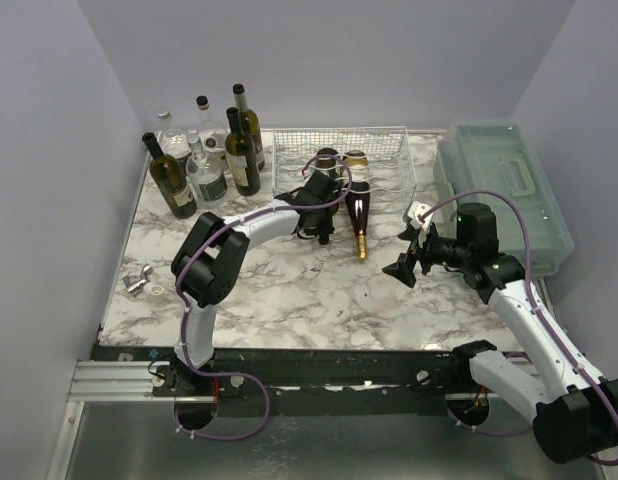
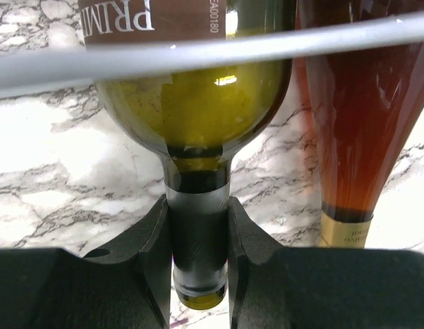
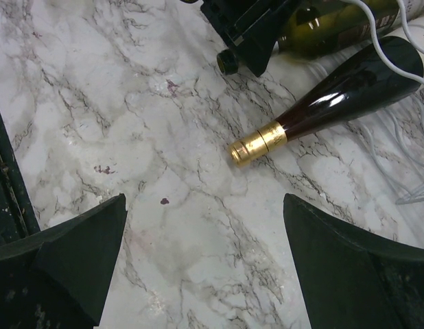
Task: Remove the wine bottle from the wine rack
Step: Pick up the wine bottle from the wine rack.
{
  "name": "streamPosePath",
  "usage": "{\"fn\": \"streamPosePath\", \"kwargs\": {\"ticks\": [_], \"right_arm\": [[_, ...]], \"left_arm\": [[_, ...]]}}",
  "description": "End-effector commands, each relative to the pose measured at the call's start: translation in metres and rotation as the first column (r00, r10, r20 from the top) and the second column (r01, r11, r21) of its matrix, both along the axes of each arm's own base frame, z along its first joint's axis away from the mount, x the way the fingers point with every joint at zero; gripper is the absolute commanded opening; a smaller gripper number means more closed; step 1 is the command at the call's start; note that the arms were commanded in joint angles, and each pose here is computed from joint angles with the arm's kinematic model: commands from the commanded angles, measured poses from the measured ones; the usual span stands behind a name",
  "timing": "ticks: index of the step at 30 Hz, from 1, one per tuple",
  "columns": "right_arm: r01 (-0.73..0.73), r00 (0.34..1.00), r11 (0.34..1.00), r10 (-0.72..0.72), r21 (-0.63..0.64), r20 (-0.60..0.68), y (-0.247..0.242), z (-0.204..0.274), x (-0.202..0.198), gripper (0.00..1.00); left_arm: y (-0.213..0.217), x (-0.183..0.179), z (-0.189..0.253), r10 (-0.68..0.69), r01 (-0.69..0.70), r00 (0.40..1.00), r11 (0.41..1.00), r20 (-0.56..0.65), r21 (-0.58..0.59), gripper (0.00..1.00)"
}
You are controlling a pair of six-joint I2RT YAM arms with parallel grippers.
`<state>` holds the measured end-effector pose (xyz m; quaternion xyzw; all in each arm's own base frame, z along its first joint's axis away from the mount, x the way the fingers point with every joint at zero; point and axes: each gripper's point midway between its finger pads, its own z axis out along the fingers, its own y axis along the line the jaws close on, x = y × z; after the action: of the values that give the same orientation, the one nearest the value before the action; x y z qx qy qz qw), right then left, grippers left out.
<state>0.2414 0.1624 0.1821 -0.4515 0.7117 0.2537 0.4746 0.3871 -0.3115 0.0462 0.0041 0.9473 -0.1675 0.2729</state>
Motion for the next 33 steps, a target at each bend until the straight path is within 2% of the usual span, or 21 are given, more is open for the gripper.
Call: {"fn": "streamPosePath", "kwargs": {"ticks": [1,33], "right_arm": [[0.007,1.0,1.0,-0.007,-0.009,0.019,-0.003,-0.001,0.002,0.99],[0.002,1.0,1.0,-0.002,-0.002,0.02,-0.003,0.0,0.0,0.99]], "left_arm": [[0.0,-0.001,0.034,-0.029,0.029,0.993,1.0,0.117,0.003,0.0],[0.019,-0.056,0.076,-0.049,0.054,0.958,0.998,0.282,-0.012,0.0]]}}
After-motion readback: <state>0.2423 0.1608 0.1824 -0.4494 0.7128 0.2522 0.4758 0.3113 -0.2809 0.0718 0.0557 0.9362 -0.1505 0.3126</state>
